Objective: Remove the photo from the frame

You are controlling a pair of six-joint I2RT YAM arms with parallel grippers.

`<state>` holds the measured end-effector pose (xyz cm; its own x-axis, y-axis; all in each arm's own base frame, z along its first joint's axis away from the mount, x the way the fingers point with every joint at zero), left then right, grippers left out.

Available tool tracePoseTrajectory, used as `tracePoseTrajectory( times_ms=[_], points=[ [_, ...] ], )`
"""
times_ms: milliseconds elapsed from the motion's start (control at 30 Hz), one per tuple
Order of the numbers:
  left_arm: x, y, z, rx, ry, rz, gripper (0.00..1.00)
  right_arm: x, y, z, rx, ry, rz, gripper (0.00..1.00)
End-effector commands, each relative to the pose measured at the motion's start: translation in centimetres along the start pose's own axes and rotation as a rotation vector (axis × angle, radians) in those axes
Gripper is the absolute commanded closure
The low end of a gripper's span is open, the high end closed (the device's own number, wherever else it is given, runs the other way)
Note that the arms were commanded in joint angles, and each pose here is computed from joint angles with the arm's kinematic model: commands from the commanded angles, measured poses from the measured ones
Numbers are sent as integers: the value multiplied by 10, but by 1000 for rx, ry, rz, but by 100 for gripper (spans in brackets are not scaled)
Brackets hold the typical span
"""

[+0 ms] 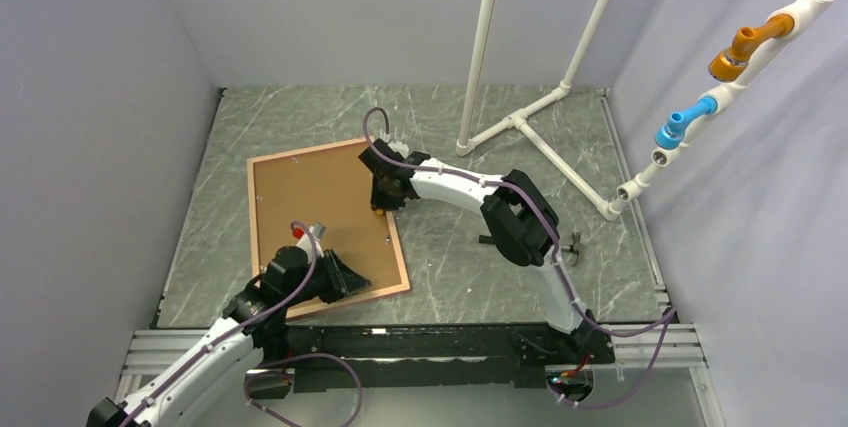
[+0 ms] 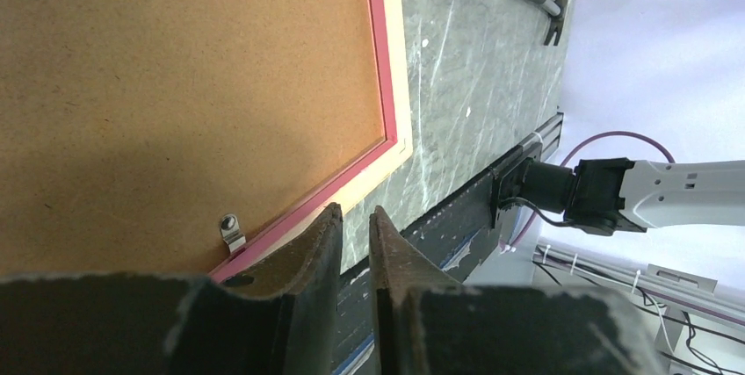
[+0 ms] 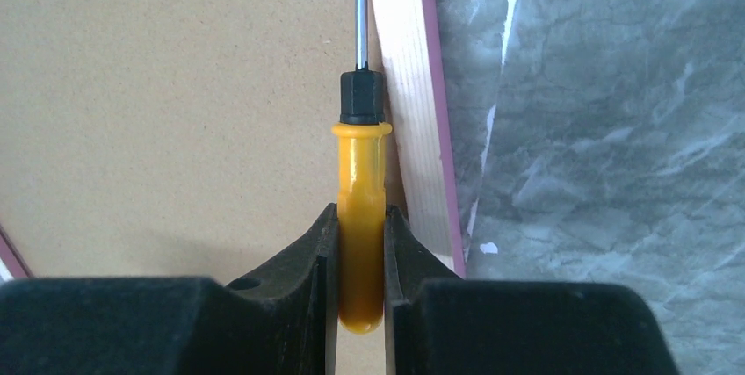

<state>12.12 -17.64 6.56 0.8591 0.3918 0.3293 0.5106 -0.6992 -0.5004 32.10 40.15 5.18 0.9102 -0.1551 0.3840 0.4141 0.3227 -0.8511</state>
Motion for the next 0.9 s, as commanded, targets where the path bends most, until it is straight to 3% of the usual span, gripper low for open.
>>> tracePoseTrajectory(
  times_ms=[0,333,600,733,867],
  points=[
    [-22,2,37,100,-32,61,79,7,12,-9,-59,24,13,100],
    [-32,-1,66,202,-58,54,80,20,23,-16,-8,21,29,100],
    [-28,-4,58,175,-11,47,76,36,20,-3,135,-118,-9,100],
    [-16,-10,29,74,63,22,67,41,-10,16,269,-238,-31,100],
    [3,-22,-1,21,168,-29,46,37,-53,21,370,-325,-48,100]
  ],
)
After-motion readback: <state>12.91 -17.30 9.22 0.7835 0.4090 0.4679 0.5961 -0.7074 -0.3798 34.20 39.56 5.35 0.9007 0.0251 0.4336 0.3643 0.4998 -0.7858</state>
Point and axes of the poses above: each gripper's point midway between its finger pads, its own y axis out along the fingers, its own z axis along the line the jaws close on, x = y × z, the point moved 2 cm from there along -y, back along the fingers, and after that the axes turned 3 degrees about y, right-handed, at the moved point
